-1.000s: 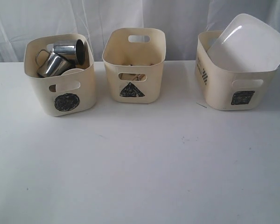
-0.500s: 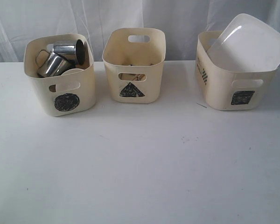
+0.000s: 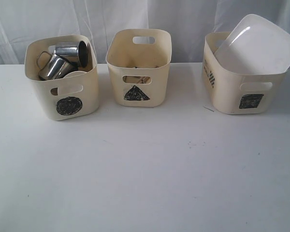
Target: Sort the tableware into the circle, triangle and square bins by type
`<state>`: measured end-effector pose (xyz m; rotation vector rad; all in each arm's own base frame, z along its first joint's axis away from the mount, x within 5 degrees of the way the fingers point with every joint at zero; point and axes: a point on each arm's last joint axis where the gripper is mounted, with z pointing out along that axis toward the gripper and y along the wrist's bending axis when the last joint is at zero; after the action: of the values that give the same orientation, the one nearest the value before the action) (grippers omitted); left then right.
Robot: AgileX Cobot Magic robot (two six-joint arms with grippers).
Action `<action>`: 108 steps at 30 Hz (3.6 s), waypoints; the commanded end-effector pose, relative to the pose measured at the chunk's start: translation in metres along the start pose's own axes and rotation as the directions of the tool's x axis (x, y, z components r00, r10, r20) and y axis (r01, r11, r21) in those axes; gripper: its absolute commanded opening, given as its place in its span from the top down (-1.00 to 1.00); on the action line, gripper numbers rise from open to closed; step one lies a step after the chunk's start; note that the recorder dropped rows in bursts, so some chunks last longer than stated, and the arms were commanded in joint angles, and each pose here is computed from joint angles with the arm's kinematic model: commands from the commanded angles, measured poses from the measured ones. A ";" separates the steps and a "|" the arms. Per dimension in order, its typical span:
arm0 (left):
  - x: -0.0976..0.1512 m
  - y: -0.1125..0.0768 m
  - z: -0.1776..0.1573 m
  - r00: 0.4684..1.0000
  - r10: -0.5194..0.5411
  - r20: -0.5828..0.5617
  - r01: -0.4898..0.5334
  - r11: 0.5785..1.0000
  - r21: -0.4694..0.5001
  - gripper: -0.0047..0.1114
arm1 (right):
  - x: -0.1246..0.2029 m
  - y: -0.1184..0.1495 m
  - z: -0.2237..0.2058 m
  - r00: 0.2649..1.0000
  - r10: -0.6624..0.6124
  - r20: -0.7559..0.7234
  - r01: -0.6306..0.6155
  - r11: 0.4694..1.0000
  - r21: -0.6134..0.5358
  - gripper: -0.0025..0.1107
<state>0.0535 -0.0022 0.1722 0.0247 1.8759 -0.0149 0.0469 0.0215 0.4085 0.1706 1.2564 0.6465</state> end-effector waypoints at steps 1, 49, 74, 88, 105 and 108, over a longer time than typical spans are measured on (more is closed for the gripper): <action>0.001 0.000 0.000 1.000 -0.003 0.005 0.003 1.000 0.005 0.92 | -0.002 -0.006 -0.011 0.994 -0.046 0.096 0.041 0.998 0.057 0.96; 0.001 0.000 0.000 1.000 -0.003 0.005 0.003 1.000 0.005 0.92 | 0.173 -0.129 -0.074 0.751 -0.360 -0.554 0.586 0.751 0.306 0.96; 0.001 0.000 0.000 1.000 -0.003 0.005 0.003 1.000 0.005 0.92 | 0.172 -0.130 -0.074 0.756 -0.352 -0.551 0.587 0.738 0.334 0.96; 0.001 0.000 0.000 1.000 -0.003 0.005 0.003 1.000 0.005 0.92 | 0.172 -0.130 -0.074 0.756 -0.352 -0.551 0.587 0.738 0.334 0.96; 0.001 0.000 0.000 1.000 -0.003 0.005 0.003 1.000 0.005 0.92 | 0.172 -0.130 -0.074 0.757 -0.351 -0.551 0.585 0.739 0.334 0.96; 0.001 0.000 0.000 1.000 -0.003 0.005 0.003 1.000 0.005 0.92 | 0.172 -0.130 -0.074 0.757 -0.351 -0.551 0.585 0.739 0.334 0.96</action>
<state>0.0535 -0.0022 0.1722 0.0247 1.8759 -0.0149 0.0528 -0.0074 0.1804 0.0969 1.8523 -0.1183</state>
